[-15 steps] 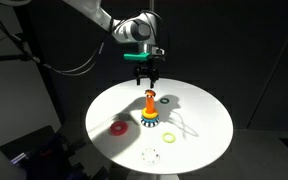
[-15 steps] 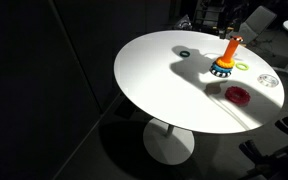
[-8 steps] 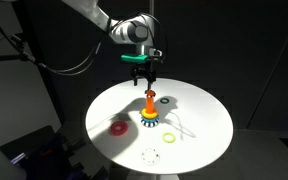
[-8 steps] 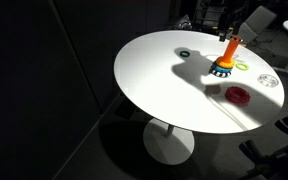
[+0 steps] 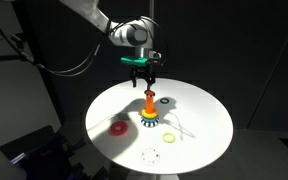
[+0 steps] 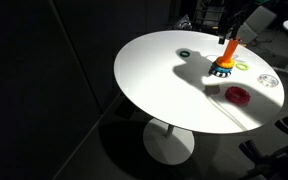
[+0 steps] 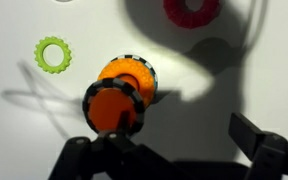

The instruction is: Take the orange ring off of the ring toss then place a black and white one onto it

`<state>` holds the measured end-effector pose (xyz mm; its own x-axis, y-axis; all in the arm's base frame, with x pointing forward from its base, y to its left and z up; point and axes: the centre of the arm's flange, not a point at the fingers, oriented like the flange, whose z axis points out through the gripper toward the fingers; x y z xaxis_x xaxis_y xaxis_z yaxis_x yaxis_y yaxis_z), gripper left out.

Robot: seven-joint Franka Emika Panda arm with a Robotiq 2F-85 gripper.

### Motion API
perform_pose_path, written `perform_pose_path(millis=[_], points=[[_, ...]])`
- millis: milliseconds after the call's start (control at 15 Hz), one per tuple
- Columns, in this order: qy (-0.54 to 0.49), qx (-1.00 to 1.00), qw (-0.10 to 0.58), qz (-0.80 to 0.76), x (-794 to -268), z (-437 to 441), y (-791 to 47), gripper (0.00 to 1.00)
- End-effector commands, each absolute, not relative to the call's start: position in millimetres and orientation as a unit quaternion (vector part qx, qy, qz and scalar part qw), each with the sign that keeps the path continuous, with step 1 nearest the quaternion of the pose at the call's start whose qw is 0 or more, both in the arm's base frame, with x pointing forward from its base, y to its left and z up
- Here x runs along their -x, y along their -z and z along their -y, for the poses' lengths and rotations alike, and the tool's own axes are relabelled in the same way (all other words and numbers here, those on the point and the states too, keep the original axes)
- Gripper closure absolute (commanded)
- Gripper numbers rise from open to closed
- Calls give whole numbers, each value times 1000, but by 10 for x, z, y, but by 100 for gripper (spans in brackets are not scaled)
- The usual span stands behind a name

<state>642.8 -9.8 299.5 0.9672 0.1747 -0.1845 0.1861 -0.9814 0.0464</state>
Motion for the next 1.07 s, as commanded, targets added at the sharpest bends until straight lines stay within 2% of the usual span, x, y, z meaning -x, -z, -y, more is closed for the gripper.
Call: perform_pose_path(millis=[0, 1000], points=[[81, -991, 17, -101, -6304, 110, -3053, 0], [102, -991, 22, -88, -6111, 113, -3314, 0]])
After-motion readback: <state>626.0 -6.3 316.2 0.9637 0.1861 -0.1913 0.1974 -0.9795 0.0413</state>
